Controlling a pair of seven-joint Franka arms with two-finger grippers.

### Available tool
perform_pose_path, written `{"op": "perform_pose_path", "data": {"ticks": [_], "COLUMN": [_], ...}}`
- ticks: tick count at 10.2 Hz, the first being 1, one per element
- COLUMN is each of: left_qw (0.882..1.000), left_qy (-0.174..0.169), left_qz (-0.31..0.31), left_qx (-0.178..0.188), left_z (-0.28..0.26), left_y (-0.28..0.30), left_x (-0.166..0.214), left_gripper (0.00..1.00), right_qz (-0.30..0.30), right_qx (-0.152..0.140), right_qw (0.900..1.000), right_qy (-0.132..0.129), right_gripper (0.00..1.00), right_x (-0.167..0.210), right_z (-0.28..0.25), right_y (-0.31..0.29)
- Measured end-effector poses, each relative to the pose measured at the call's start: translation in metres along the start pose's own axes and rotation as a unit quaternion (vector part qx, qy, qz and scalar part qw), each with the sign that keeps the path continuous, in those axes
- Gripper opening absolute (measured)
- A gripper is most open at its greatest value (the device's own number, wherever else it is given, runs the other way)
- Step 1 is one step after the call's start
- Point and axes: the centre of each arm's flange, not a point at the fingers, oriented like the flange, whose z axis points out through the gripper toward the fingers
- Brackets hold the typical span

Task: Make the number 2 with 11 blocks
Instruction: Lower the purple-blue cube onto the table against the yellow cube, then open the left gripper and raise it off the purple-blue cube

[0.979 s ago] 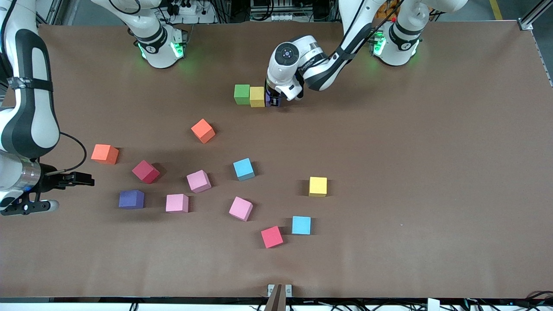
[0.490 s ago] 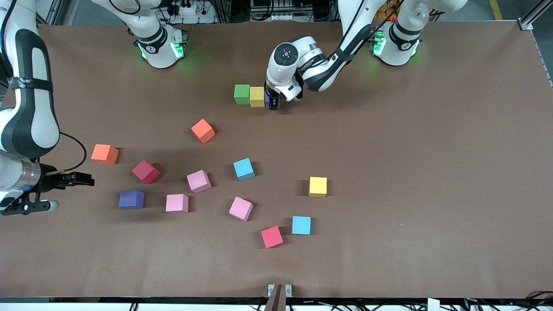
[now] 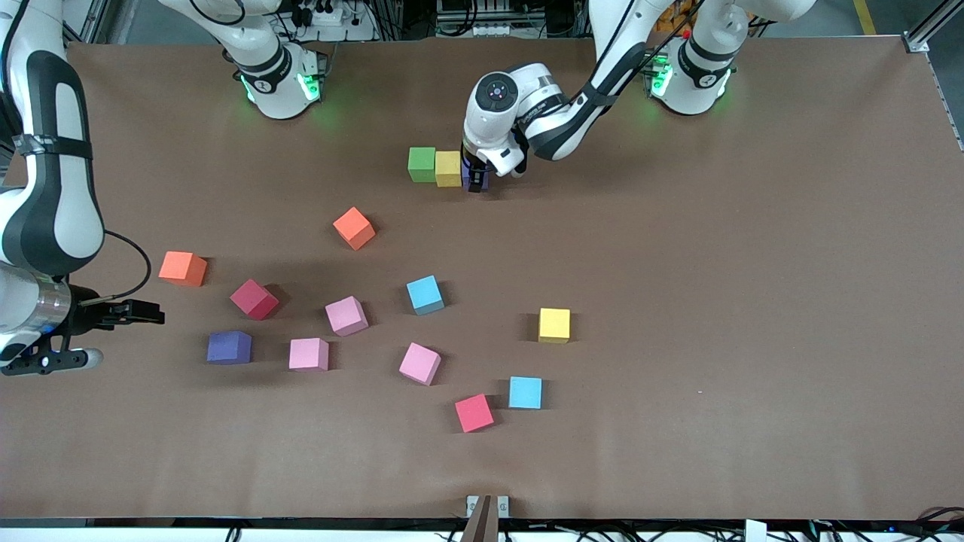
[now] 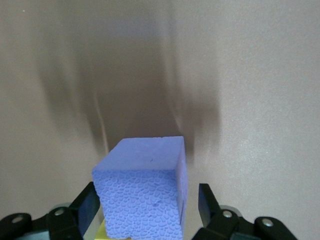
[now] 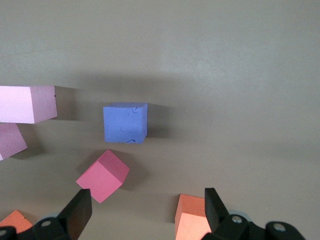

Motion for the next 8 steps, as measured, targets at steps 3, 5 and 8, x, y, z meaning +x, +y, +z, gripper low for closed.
{"op": "perform_pose_path", "data": {"ticks": [3, 5, 8], "left_qw": [1.000, 1.000, 0.999], "left_qy": [0.005, 0.015, 0.019], "left_qz": [0.014, 0.024, 0.027], "left_qx": [-0.004, -0.002, 0.000], "left_z": [0.0009, 0.0028, -0.0025], "left_y": [-0.0032, -0.0066, -0.0081], "left_x": [-0.0015, -0.0013, -0.0062], "left_gripper": [0.93, 0.96, 0.99], "right_qz": [0.000, 0.000, 0.000], "right_qx": [0.000, 0.000, 0.000], "right_qw": [1.000, 1.000, 1.000], "right_qy": [0.000, 0.000, 0.000], "right_gripper": [1.00, 1.00, 1.00], "right_x": [0.0000, 0.0000, 0.0000], "right_z": [0.0000, 0.0000, 0.0000], "right_y": [0.0000, 0.0002, 0.0002]}}
